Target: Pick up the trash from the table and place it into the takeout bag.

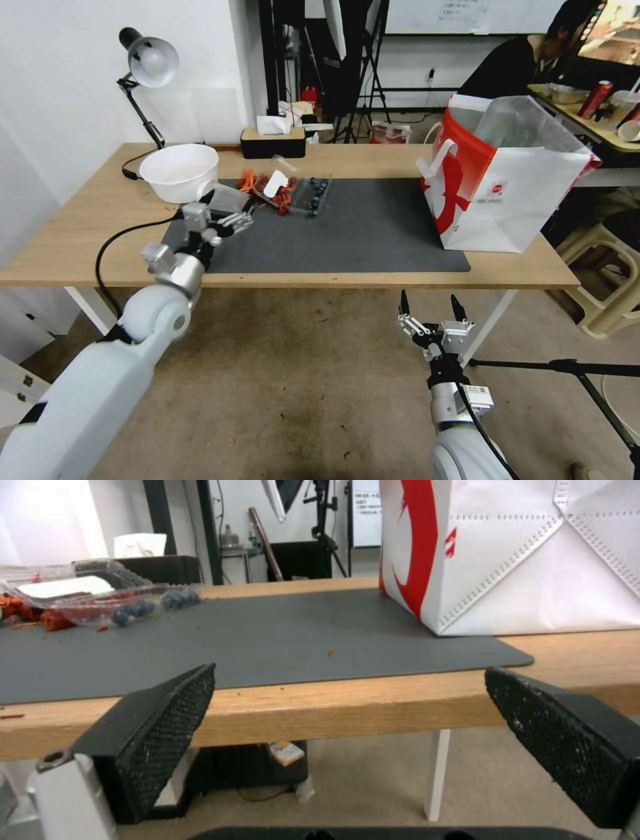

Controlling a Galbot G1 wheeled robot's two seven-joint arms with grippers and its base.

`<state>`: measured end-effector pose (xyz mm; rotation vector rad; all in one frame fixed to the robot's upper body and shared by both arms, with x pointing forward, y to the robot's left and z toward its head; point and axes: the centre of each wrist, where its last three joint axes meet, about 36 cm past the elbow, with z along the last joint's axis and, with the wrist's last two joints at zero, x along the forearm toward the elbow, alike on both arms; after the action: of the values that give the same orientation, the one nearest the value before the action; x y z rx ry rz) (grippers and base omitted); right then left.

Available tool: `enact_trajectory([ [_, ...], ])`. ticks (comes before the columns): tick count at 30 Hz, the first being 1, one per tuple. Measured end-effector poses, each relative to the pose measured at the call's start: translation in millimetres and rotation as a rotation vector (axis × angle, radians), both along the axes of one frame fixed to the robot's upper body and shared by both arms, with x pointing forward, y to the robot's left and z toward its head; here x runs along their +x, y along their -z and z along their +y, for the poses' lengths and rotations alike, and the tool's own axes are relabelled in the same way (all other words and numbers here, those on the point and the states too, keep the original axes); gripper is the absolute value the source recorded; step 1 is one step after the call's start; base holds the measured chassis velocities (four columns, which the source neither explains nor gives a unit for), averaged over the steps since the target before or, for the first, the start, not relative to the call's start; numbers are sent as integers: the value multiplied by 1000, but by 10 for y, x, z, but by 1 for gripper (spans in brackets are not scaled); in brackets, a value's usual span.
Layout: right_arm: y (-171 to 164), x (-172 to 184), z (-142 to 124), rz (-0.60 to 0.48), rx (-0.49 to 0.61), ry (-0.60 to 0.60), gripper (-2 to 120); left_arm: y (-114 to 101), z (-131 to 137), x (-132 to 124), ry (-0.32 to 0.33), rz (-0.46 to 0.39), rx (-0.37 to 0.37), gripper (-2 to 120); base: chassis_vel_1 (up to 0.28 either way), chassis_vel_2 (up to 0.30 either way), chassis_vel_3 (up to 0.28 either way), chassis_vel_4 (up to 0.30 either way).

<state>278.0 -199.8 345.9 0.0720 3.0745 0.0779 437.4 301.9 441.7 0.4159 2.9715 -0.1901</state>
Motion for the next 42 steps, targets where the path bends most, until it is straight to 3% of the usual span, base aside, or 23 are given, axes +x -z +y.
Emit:
enact_trajectory([
  [1,-3,-4,-4,0,-1,-1,100,81,42,-125,-17,15,7,100,0,0,0,0],
  [8,3,-38,-19,3,-3,8,100,268,135,-350,-58,39,23,100,0,0,0,0],
  [22,31,-54,-31,6,-5,9,100,599,274,-916,-176,14,29,100,0,0,0,0],
  [30,51,-61,-22,8,-2,10,100,831,225,-1220,-194,26,40,100,0,0,0,0],
  [42,58,-90,-14,11,1,13,100,1055,168,-1399,-200,47,46,100,0,0,0,0],
])
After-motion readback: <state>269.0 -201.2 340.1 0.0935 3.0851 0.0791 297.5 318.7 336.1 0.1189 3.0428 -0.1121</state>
